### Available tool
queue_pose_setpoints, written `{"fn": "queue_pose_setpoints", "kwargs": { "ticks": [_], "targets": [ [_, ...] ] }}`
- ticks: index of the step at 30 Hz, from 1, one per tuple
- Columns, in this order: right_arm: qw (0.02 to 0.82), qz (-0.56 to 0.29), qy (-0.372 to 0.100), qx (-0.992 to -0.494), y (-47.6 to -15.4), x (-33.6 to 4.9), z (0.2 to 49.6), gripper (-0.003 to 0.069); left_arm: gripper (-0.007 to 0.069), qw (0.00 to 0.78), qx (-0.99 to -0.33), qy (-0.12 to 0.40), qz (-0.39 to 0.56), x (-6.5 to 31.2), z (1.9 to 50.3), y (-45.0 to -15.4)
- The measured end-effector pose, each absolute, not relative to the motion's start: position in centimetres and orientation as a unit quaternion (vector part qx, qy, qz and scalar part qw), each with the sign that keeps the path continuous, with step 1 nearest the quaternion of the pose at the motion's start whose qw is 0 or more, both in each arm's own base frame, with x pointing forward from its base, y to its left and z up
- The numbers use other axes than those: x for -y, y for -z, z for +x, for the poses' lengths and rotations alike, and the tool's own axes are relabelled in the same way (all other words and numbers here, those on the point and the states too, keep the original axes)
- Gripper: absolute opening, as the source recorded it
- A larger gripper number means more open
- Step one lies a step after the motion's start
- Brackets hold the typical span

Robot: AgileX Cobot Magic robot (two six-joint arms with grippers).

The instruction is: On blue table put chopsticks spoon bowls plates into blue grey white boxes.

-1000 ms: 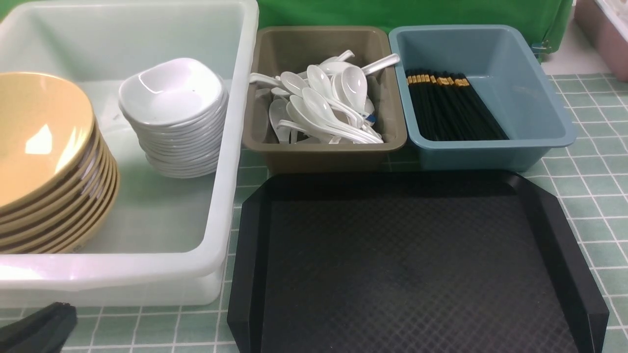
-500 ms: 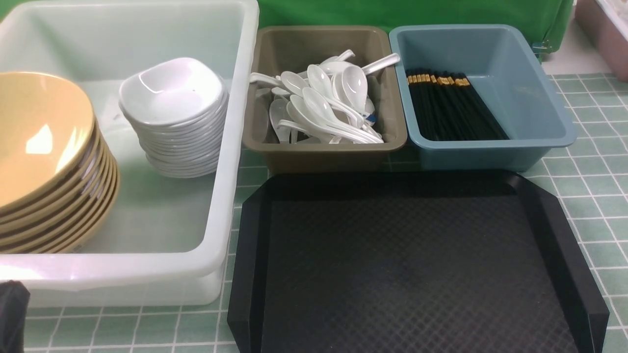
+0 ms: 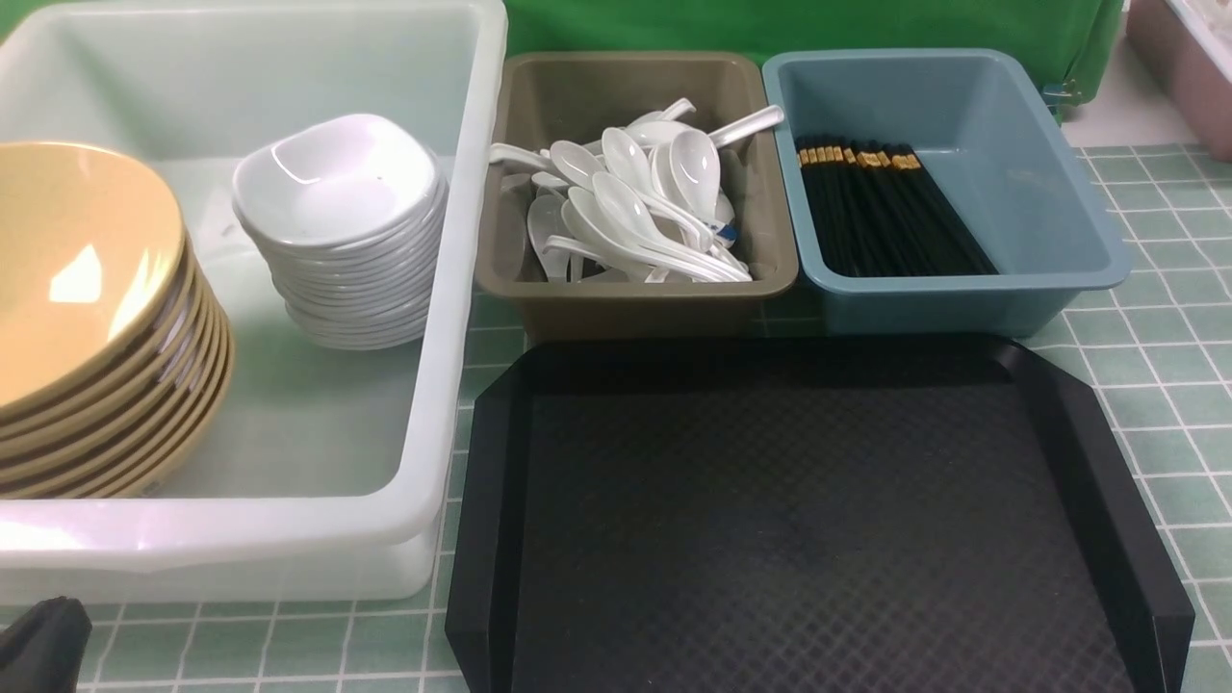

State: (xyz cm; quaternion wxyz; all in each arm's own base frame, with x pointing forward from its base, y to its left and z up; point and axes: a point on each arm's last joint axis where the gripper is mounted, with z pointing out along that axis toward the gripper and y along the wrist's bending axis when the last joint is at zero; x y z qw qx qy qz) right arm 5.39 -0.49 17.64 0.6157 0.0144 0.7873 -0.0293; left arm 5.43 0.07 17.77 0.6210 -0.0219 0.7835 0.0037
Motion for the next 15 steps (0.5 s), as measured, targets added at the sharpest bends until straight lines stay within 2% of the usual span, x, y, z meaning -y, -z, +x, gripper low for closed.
{"fn": "queue_pose_setpoints", "kwargs": {
  "ticks": [15],
  "targets": [
    [0.616,0.014,0.029,-0.787,-17.64,0.49,5.39,0.0086,0.0001,0.621,-0.784,-0.004,-0.022,-0.07,5.42,-17.77]
  ]
}}
